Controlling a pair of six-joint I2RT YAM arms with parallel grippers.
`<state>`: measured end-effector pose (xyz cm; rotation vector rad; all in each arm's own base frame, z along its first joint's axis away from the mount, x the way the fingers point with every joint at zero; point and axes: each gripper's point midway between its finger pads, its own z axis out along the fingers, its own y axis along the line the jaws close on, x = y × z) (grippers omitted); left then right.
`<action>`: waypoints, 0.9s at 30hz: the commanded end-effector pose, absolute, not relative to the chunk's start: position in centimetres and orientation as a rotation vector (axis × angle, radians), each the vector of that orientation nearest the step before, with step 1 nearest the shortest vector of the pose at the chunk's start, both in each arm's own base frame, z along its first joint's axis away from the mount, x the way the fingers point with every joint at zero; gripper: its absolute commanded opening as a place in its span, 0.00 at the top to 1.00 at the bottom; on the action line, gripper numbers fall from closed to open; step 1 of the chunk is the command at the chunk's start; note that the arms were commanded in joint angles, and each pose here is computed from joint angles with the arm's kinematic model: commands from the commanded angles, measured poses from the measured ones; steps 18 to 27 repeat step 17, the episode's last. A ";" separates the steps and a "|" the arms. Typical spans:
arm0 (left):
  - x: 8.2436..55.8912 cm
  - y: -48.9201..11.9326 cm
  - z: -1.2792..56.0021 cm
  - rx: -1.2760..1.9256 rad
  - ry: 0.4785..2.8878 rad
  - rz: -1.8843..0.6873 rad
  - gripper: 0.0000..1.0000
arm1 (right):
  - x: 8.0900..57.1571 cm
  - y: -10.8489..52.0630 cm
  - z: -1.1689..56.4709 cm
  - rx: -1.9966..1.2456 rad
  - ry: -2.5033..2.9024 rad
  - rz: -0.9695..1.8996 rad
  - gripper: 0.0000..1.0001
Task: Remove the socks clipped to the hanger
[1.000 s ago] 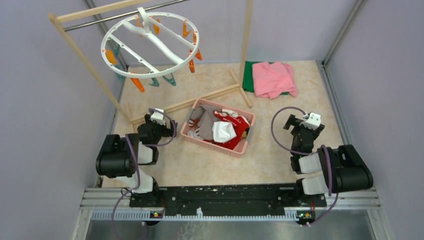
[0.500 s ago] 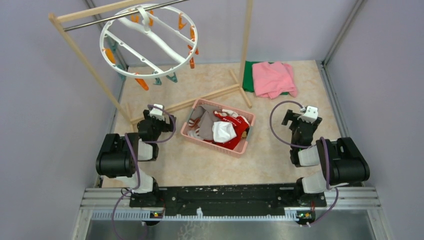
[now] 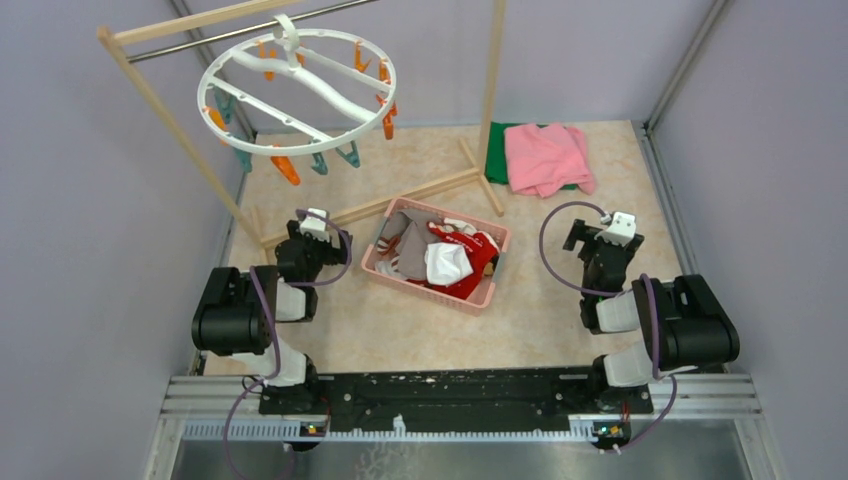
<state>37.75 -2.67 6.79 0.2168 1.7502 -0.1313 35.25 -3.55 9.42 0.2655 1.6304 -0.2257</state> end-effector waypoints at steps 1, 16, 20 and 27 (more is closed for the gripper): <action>38.6 -2.8 8.5 0.224 1.691 -0.116 0.01 | 35.6 -3.5 10.7 0.272 1.583 -0.206 0.01; 38.6 -2.9 8.5 0.221 1.690 -0.104 0.01 | 35.6 -3.5 10.7 0.273 1.584 -0.207 0.01; 38.5 -2.8 8.6 0.221 1.685 -0.102 0.01 | 35.6 -3.5 10.7 0.272 1.584 -0.206 0.01; 38.5 -2.8 8.6 0.221 1.685 -0.102 0.01 | 35.6 -3.5 10.7 0.272 1.584 -0.206 0.01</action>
